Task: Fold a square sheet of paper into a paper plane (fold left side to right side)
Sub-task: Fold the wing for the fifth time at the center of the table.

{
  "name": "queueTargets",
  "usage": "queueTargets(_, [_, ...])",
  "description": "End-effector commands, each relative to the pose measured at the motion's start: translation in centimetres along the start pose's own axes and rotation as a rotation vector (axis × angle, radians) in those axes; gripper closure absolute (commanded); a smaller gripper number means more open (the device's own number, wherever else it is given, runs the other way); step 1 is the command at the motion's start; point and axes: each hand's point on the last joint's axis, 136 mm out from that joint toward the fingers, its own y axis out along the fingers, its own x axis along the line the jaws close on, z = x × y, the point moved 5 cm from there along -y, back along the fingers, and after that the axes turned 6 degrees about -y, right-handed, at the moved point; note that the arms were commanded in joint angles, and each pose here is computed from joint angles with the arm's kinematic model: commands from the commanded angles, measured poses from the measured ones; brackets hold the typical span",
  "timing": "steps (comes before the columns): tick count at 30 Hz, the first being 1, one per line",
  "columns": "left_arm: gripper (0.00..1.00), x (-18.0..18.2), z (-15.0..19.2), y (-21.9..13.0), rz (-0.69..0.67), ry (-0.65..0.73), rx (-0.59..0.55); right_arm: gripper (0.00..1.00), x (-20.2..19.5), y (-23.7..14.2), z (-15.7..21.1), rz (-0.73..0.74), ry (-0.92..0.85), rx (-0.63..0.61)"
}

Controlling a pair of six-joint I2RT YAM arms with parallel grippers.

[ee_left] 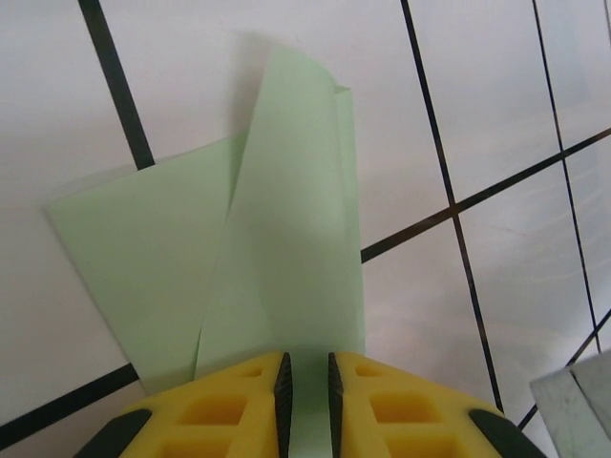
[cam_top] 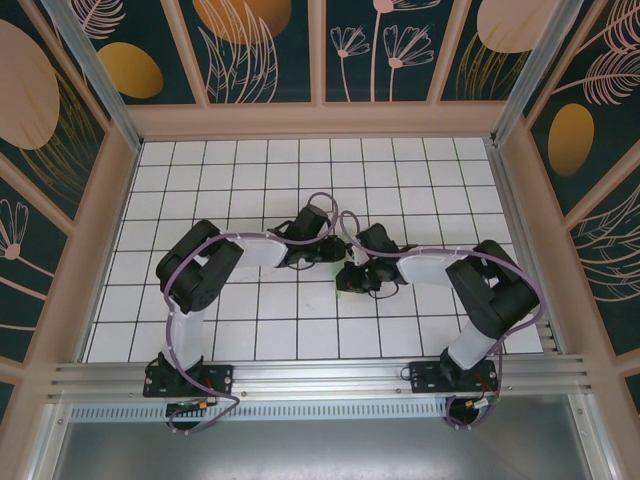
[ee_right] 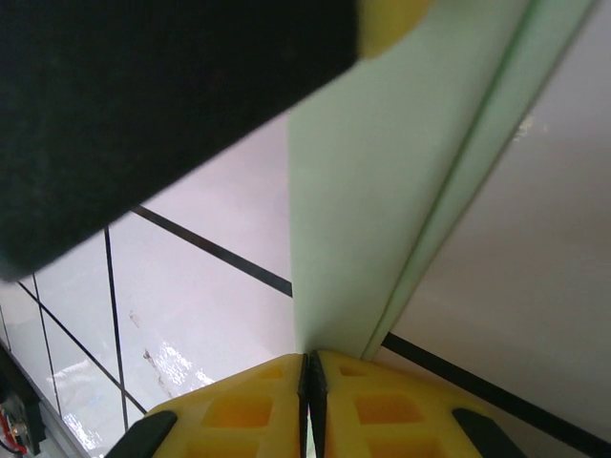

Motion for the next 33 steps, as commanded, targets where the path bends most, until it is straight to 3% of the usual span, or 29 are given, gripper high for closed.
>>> queueTargets(1, [0.77,3.2,-1.5,1.3,-0.175,0.018,-0.066,0.85,-2.8,1.2,5.4,0.134,0.068,0.193])
queueTargets(10, [0.78,2.9,-3.1,1.9,-0.185,0.009,-0.093,0.85,-3.0,1.2,5.9,0.152,0.066,0.210])
queueTargets(14, [0.79,3.0,-3.1,1.9,-0.182,0.008,-0.089,0.85,-2.2,0.6,5.5,0.080,0.063,0.170])
queueTargets(21, [0.80,3.4,-2.0,1.8,-0.153,0.002,-0.073,0.77,0.9,-4.7,0.7,-0.147,0.005,-0.065])
queueTargets(26, [0.79,3.7,-1.6,1.6,-0.145,-0.005,-0.074,0.78,-1.7,-8.1,-3.8,-0.172,0.095,-0.227])
queueTargets(33, [0.79,3.7,-1.3,1.6,-0.134,-0.006,-0.068,0.85,-3.1,-8.8,-10.8,-0.178,0.168,-0.334])
